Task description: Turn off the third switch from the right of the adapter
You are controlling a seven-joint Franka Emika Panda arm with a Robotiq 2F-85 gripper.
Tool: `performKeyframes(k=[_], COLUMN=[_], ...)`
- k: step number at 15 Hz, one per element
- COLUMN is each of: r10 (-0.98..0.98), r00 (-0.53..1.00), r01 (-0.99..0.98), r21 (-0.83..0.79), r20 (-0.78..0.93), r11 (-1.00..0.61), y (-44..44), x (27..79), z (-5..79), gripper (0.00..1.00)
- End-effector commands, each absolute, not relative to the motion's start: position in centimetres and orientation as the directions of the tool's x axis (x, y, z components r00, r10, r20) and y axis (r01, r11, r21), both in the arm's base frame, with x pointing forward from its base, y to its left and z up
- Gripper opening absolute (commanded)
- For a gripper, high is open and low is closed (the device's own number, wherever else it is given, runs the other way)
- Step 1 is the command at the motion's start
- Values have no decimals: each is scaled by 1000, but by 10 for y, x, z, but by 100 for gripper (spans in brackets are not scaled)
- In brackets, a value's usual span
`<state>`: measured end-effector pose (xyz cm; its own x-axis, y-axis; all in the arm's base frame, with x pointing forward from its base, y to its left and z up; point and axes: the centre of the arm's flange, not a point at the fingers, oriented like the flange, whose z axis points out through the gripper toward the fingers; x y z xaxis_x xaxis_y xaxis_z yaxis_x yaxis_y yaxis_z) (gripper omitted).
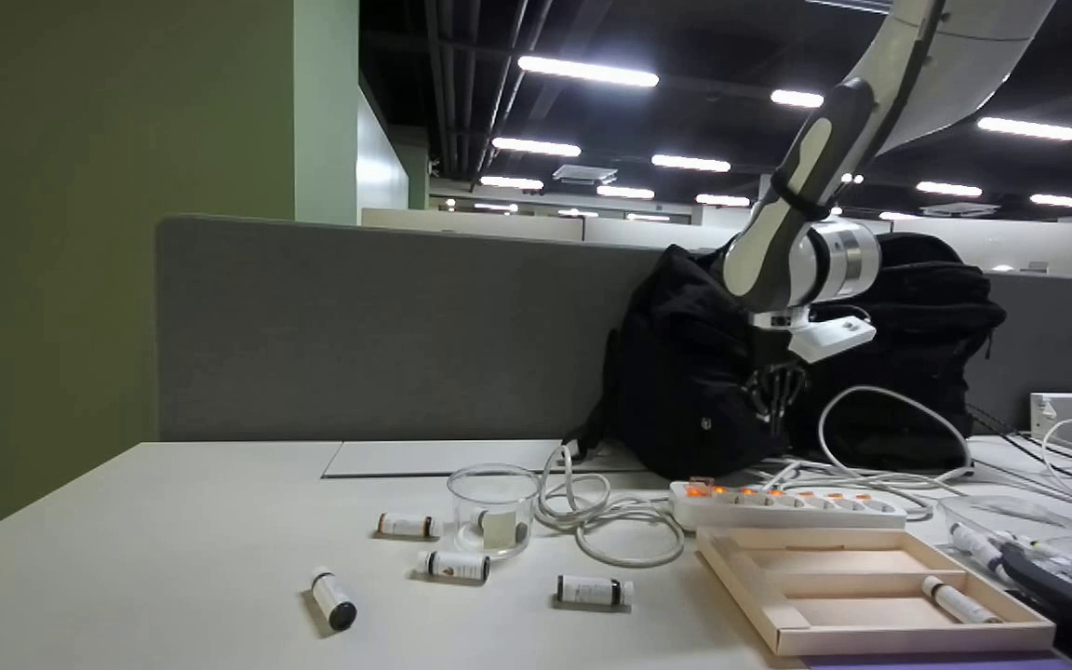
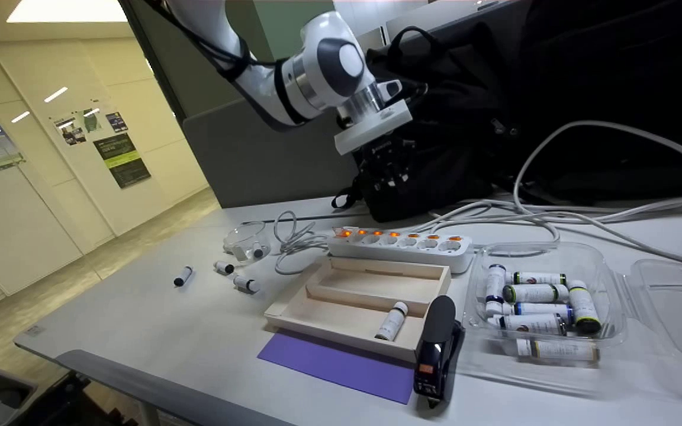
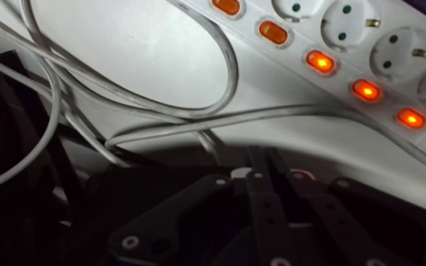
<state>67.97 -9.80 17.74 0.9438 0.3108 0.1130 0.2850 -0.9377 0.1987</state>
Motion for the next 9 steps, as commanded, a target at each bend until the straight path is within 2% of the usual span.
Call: performKeyframes(k=[1, 6, 9], r10=[230, 116, 84], r00=[965, 990, 996], r01=[218, 121, 78], r21=[98, -61, -174], r20=[128, 84, -29], r11=[-971, -991, -982], y=[-115, -155, -182], x=[692, 697, 696], z=[242, 304, 327], gripper=[40, 73, 93])
